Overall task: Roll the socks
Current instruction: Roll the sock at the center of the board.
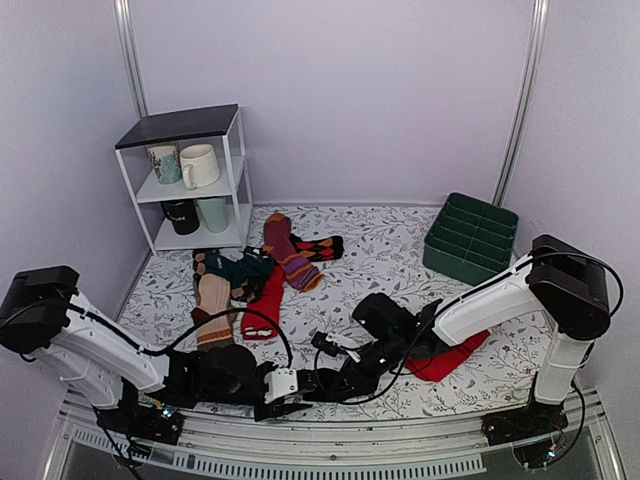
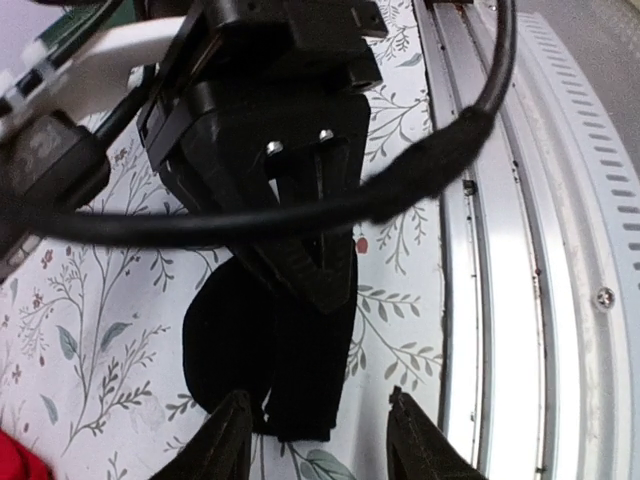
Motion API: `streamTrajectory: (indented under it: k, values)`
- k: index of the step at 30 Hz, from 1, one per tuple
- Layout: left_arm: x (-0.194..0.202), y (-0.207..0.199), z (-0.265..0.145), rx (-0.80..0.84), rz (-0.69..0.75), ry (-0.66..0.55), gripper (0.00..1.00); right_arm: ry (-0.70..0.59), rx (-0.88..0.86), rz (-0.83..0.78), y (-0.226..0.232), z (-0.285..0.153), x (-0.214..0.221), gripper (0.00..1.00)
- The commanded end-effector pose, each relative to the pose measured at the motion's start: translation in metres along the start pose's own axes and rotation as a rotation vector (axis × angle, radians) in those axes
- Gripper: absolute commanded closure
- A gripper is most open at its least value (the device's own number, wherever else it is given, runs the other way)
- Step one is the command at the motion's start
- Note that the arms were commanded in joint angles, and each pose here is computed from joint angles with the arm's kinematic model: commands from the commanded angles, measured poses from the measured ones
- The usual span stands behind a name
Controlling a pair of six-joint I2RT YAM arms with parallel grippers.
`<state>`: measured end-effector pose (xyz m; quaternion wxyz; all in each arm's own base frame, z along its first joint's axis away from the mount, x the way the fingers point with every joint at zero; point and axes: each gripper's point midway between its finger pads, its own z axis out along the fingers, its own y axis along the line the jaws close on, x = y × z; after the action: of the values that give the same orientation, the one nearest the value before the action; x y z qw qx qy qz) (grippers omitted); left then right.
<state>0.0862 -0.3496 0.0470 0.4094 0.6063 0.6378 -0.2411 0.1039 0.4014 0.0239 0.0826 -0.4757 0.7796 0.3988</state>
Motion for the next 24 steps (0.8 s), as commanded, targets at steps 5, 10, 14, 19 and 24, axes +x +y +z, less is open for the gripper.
streamTrajectory:
  k: [5,10,14,19,24]
  values:
    - [0.005,0.001,0.015,-0.057,0.130,0.007,0.52,0.249,-0.024,0.269,-0.012,0.008,0.061,0.85]
    - [0.009,0.000,0.019,-0.064,0.144,0.013,0.50,0.267,-0.030,0.284,-0.014,0.009,0.063,0.85]
    - [0.000,0.005,0.016,-0.100,0.159,-0.028,0.48,0.275,-0.036,0.290,-0.016,0.010,0.065,0.85]
    - [-0.005,0.003,0.019,-0.096,0.176,-0.046,0.48,0.276,-0.036,0.288,-0.018,0.011,0.066,0.85]
    - [0.003,-0.005,0.028,-0.054,0.175,-0.012,0.60,0.276,-0.039,0.291,-0.018,0.011,0.066,0.85]
